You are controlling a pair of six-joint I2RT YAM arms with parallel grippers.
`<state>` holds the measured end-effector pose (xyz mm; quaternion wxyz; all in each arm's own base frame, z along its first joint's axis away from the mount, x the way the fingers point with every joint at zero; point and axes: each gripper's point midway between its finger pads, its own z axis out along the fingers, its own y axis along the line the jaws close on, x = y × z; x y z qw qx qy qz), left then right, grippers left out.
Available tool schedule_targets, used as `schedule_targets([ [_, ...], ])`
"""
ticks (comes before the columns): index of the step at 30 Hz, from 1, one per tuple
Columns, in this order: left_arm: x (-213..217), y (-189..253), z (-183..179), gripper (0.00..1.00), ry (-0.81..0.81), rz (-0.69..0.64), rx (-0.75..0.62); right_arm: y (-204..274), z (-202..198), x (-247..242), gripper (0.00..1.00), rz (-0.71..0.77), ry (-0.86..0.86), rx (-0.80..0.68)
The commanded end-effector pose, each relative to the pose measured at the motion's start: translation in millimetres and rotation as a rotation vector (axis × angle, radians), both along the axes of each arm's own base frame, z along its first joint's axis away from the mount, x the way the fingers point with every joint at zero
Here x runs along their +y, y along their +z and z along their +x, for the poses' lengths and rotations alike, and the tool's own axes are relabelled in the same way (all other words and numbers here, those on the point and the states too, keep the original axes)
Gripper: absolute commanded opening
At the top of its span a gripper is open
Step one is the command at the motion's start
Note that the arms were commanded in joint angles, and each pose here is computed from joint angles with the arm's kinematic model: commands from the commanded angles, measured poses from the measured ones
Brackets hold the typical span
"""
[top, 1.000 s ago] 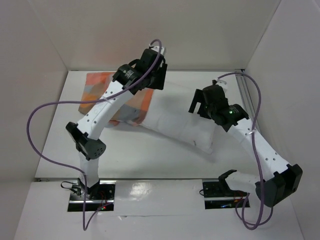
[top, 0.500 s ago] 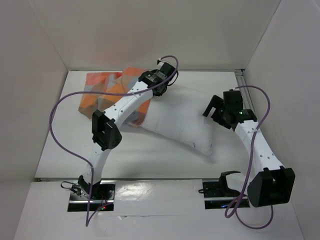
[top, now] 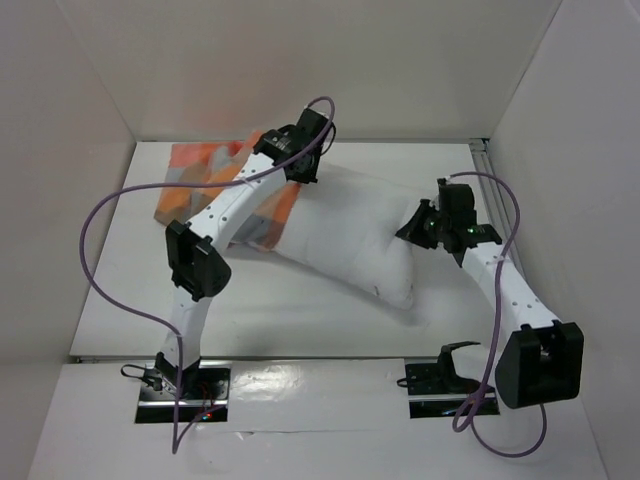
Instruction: Put the pillow into the pillowcase
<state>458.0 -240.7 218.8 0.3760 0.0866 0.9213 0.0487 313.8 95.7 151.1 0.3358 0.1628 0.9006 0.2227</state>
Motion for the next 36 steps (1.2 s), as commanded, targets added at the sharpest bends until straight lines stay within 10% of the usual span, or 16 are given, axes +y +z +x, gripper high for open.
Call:
schedule_targets([
  [1,-93.5,79.0,-52.9,0.00,-0.425,-0.380,-0.014,42.4,15.3,50.9,0.01,0.174,0.164,-0.151],
  [9,-205.6,179.9,-188.0,0.00,-1.005,-0.856,0.110,199.9,15.5,85.8,0.00,0.285,0.159,-0.527],
  [18,-155.9,107.8,-110.9,0.00,-0.682,-0.685,0.116,101.8,7.4,55.1,0.00,0.096,-0.048,-0.329],
  [20,-137.8,81.7,-98.2,0.16,-0.593,-0.591,0.121,92.2,7.8,40.9,0.00,0.055,-0.085,-0.300],
  [23,-106.4,67.5,-84.5,0.68,-0.483,-0.427,0.088,79.9,15.2,23.7,0.00,-0.005,-0.101,-0.253],
  [24,-99.7,66.6,-83.1,0.75,-0.469,-0.393,0.083,78.4,16.9,21.2,0.04,-0.017,-0.093,-0.238],
  [25,-91.4,68.2,-82.4,0.80,-0.441,-0.366,0.072,77.2,19.2,14.5,0.44,-0.041,-0.090,-0.226],
  [28,-48.9,80.1,-85.9,0.86,-0.236,-0.261,-0.016,84.9,18.2,3.6,1.00,-0.085,-0.114,-0.205],
  [36,60.1,38.9,-161.8,0.76,0.178,-0.289,-0.135,110.9,-1.4,-36.4,1.00,-0.147,-0.237,-0.233],
])
